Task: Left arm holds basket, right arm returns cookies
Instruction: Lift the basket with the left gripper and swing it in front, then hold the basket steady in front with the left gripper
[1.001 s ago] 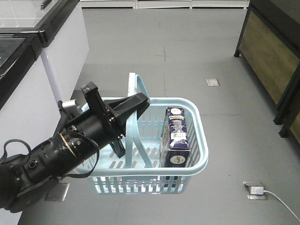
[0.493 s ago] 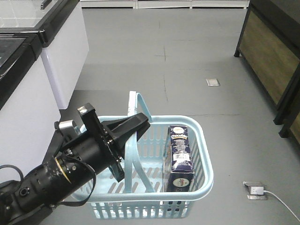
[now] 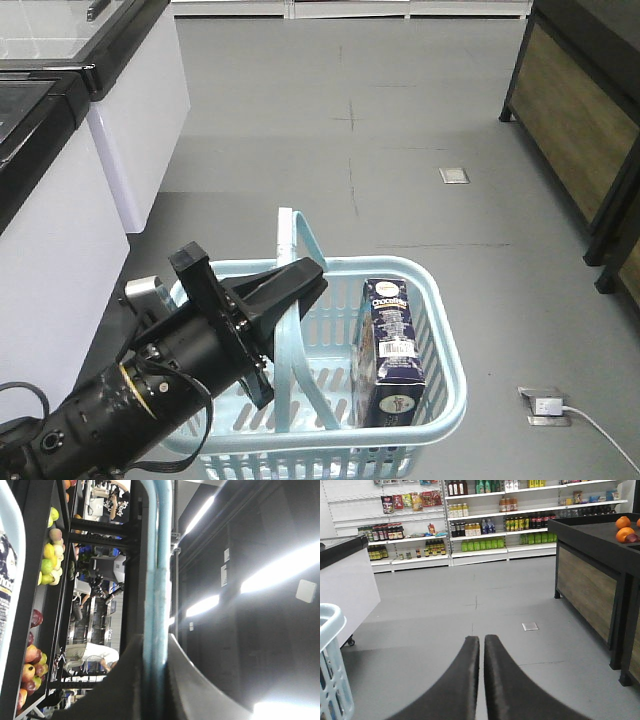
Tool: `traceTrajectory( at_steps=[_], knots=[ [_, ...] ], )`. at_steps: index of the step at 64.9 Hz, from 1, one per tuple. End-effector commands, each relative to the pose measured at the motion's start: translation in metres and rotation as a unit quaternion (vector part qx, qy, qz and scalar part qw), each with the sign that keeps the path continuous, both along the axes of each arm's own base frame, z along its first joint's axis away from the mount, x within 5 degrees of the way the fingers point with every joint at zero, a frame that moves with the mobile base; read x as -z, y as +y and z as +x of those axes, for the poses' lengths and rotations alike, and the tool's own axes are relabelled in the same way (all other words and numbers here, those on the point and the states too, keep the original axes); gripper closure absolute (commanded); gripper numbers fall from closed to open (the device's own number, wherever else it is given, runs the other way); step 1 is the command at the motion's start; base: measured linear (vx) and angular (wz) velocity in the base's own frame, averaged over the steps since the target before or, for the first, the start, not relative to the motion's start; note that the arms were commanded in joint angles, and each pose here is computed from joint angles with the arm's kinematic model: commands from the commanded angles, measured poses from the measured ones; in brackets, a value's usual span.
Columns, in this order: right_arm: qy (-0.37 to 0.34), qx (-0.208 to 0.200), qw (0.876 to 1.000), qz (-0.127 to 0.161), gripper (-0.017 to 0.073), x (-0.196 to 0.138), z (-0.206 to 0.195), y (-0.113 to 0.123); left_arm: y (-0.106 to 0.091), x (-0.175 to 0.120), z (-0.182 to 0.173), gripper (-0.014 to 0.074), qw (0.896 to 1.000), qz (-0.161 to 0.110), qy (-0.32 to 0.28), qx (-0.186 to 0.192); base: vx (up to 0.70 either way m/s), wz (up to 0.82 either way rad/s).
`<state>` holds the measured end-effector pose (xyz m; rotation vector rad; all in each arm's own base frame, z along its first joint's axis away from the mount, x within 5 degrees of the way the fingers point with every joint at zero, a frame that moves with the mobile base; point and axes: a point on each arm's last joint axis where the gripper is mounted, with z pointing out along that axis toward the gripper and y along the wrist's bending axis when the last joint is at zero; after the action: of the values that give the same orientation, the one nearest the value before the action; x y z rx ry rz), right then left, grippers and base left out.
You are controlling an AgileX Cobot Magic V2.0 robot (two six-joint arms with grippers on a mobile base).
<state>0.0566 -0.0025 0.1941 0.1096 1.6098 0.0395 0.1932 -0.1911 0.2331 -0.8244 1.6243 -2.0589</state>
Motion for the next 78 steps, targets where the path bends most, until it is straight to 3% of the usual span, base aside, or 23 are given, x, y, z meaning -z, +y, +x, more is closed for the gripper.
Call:
traceTrajectory(
  at_steps=[1,32,59,78],
  knots=[
    [-0.032,0.002,0.999,-0.009,0.0565,-0.001,0.000,0.000,0.010,-0.047,-0.009,0.0596,0.983,-0.129,-0.130,-0.012,0.00,0.00],
    [-0.032,0.002,0.999,-0.009,0.0565,-0.001,0.000,0.000,0.010,-0.056,-0.017,0.0596,0.980,-0.142,-0.142,-0.006,0.00,0.00],
    [-0.032,0.002,0.999,-0.009,0.0565,-0.001,0.000,0.000,0.017,-0.038,-0.023,0.0596,0.986,-0.136,-0.100,-0.007,0.00,0.00],
    [-0.032,0.002,0.999,-0.009,0.0565,-0.001,0.000,0.000,0.014,-0.038,-0.025,0.0596,0.985,-0.148,-0.084,0.021,0.00,0.00]
  ],
)
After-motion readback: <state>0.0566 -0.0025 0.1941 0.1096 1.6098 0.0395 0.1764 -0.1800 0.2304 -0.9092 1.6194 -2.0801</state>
